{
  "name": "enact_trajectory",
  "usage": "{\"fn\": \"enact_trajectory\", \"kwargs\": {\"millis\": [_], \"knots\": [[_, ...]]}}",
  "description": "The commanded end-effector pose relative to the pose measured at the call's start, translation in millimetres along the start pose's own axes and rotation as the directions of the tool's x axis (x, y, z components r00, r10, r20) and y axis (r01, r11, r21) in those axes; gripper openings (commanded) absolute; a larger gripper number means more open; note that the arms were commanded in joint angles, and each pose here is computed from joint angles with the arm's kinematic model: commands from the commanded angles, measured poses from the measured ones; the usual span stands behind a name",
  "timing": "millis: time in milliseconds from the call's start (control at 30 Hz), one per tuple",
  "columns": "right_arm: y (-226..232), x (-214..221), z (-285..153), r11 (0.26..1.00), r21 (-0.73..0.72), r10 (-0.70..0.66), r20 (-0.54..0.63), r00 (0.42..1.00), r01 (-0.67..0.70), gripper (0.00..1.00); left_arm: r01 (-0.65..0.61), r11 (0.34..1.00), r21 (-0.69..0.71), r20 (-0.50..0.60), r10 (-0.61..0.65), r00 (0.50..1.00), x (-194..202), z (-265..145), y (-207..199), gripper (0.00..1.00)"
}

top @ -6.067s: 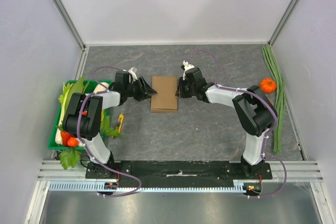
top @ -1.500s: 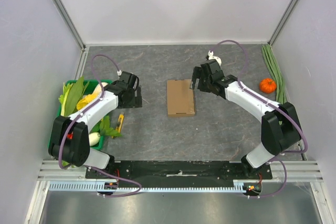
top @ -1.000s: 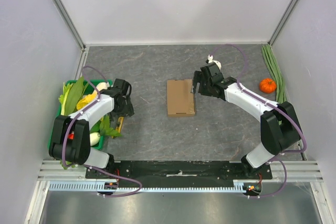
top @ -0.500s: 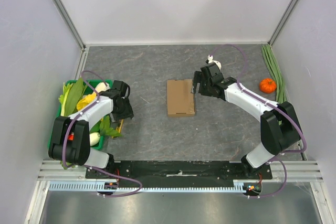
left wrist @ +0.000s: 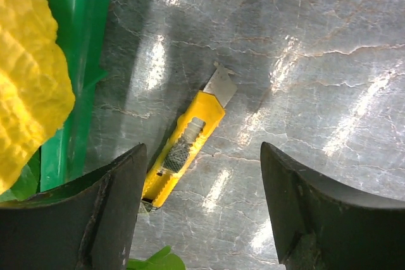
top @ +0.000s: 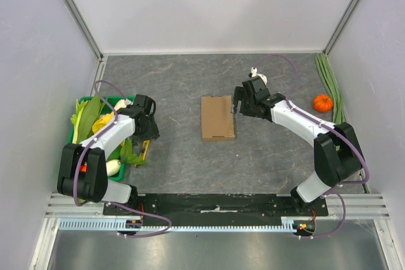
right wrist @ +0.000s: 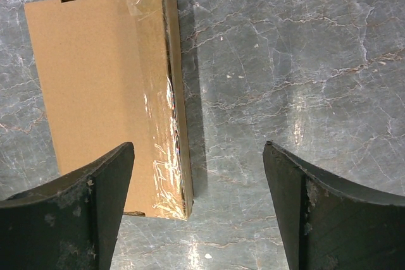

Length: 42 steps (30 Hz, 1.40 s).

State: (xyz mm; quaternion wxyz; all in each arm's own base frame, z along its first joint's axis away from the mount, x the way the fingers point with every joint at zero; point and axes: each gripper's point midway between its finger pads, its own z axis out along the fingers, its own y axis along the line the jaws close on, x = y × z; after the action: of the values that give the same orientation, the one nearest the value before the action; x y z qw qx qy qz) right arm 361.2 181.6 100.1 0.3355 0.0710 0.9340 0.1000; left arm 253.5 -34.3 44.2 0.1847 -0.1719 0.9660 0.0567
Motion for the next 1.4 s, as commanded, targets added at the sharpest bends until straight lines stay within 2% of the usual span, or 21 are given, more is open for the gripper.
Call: {"fn": "enact_trajectory", "kwargs": {"millis": [0,300,400,433,700,800,967,1133,1200,1233,1367], "knots": [[-3,5,2,1.0,0.01,0.007,-0.012,1.0,-0.007,0.89,-0.013,1.0,-0.02,-0.017,0.012,1.0,-3,7,0,0.79],[-7,5,2,0.999,0.024,0.026,-0.003,1.0,-0.026,0.89,0.048,0.996,0.075,-0.109,-0.039,0.993,20,25,-14,0.78],[-11,7,2,0.999,0.035,0.031,0.001,1.0,-0.031,0.89,0.058,0.992,0.11,-0.157,-0.04,0.987,31,26,-20,0.69],[-11,7,3,0.999,0.036,0.033,0.002,0.999,-0.033,0.89,0.062,0.991,0.118,-0.165,-0.042,0.985,32,26,-21,0.62],[-7,3,1,1.0,0.017,0.024,0.008,1.0,-0.024,0.89,0.086,0.972,0.217,-0.195,-0.043,0.98,36,21,-42,0.49],[-4,-1,2,1.0,0.01,0.015,0.014,1.0,-0.015,0.89,0.097,0.968,0.232,-0.203,-0.049,0.978,34,22,-49,0.47],[-1,-2,3,1.0,-0.002,0.012,0.01,1.0,-0.012,0.88,0.11,0.961,0.255,-0.189,-0.062,0.98,14,24,-66,0.48],[1,0,4,1.0,-0.011,0.015,0.004,1.0,-0.015,0.88,0.078,0.962,0.26,-0.147,-0.04,0.988,-4,26,-72,0.53],[2,-1,3,1.0,-0.016,0.017,0.005,1.0,-0.017,0.88,0.016,0.972,0.233,-0.14,0.017,0.99,-3,28,-64,0.56],[3,-1,1,1.0,-0.02,0.017,0.007,1.0,-0.017,0.88,-0.005,0.974,0.226,-0.135,0.036,0.99,-4,28,-62,0.61],[1,2,-1,0.999,-0.022,0.027,0.004,1.0,-0.027,0.88,-0.114,0.966,0.23,-0.154,0.152,0.976,4,28,-55,0.63]]}}
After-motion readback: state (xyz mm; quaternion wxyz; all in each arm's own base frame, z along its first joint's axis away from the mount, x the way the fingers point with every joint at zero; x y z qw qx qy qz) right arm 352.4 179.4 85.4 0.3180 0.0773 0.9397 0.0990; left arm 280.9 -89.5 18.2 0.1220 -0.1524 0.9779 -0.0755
